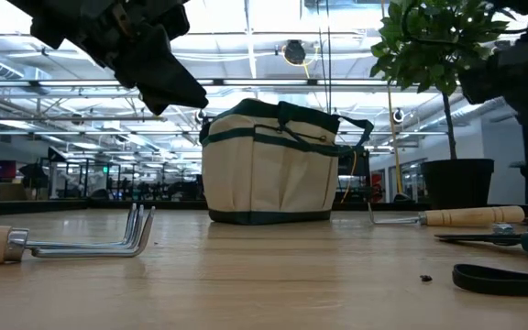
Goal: Pick & Place Garden tools in Gardening bag
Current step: Put the brown trowel into the green gardening bag
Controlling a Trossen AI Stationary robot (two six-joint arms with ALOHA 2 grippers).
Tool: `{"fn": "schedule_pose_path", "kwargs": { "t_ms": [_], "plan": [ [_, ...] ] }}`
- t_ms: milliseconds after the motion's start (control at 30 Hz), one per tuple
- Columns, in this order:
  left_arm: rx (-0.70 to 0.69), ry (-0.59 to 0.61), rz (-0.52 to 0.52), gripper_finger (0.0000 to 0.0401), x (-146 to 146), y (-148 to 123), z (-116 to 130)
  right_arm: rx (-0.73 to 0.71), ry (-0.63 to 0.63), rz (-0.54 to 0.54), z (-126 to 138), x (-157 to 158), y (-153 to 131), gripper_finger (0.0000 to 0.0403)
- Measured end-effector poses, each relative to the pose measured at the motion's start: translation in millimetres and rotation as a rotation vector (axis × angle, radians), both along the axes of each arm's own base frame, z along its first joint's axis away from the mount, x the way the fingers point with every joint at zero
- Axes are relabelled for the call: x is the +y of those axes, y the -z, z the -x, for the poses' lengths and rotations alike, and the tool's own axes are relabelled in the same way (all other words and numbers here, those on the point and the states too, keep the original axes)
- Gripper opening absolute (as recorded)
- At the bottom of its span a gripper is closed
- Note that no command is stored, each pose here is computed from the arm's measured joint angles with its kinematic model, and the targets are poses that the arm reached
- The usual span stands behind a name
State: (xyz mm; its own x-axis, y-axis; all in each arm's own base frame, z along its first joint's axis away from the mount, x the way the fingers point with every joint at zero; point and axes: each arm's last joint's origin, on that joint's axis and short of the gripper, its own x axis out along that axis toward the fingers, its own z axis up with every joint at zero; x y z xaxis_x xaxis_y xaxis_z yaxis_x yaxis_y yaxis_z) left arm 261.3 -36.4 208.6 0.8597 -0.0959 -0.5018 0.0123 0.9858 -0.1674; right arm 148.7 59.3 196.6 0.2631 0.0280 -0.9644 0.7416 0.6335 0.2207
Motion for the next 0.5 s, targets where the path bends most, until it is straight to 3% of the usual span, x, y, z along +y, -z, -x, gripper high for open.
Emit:
{"fn": "schedule_pose_path", "kwargs": {
  "t_ms": [267, 500],
  "plan": [
    [-0.001, 0.005, -0.020, 0.0093, 2.3, 0.1, -0.2, 0.193, 0.195, -0.081, 11.6, 6.5, 31.3, 0.0144],
    [0.000, -0.003, -0.019, 0.0093, 4.5, 0.1, -0.5, 0.191, 0.274, -0.093, 16.1, 4.4, 46.7, 0.0144]
  ]
}}
